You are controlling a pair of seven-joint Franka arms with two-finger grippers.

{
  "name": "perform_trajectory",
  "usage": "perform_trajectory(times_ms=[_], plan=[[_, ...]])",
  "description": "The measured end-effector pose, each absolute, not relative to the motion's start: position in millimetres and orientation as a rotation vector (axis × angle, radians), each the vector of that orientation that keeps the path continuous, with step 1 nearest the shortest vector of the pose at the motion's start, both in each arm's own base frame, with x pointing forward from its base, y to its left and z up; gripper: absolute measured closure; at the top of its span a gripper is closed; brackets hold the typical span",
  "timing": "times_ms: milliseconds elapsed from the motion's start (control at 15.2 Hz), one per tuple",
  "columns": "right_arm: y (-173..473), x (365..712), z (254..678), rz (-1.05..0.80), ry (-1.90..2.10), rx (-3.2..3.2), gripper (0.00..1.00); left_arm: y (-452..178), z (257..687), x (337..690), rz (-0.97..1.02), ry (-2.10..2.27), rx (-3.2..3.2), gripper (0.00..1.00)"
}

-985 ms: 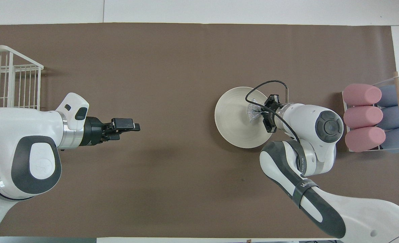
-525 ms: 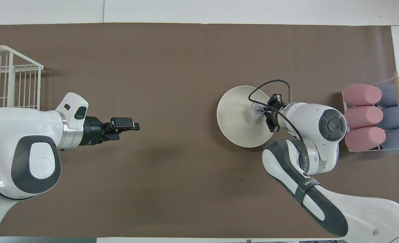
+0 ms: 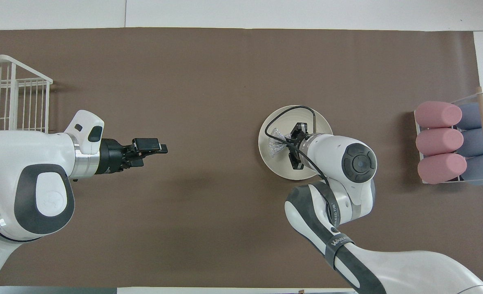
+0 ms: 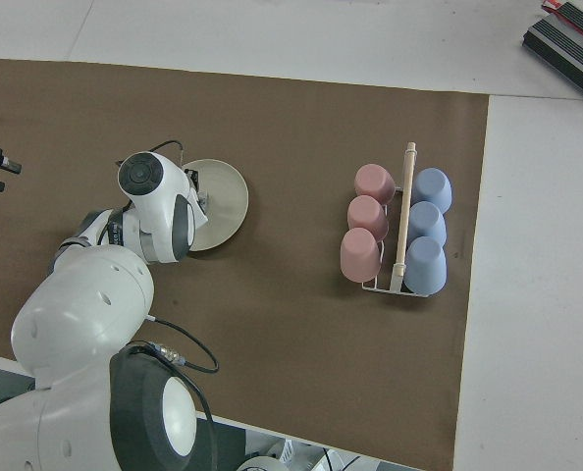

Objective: Wipe plate with sponge

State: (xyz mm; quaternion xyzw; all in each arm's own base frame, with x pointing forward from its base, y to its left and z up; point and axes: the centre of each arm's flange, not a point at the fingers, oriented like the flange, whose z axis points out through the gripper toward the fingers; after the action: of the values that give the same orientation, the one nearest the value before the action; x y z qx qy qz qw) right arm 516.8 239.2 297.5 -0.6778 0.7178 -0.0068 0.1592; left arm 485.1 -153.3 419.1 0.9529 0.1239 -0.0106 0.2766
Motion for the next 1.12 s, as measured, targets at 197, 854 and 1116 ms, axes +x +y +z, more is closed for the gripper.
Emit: perform_trajectory(times_ms=[197,854,1116], plan=[[267.5,505.8,297.2,0.006,2.053,-1.933,0.91,-153.2,418.5,485.5,-0.029,0.340,2.559,0.00],[256.9,547.2,366.5,0.146,2.198,-2.009,0.91,-150.9,417.4,486.7,-0.036,0.379,2.555,0.00],[266.9,558.4,447.8,0.164,2.178,-1.991,0.91,-151.0,417.3,486.6,-0.039,0.386,2.553,0.00]])
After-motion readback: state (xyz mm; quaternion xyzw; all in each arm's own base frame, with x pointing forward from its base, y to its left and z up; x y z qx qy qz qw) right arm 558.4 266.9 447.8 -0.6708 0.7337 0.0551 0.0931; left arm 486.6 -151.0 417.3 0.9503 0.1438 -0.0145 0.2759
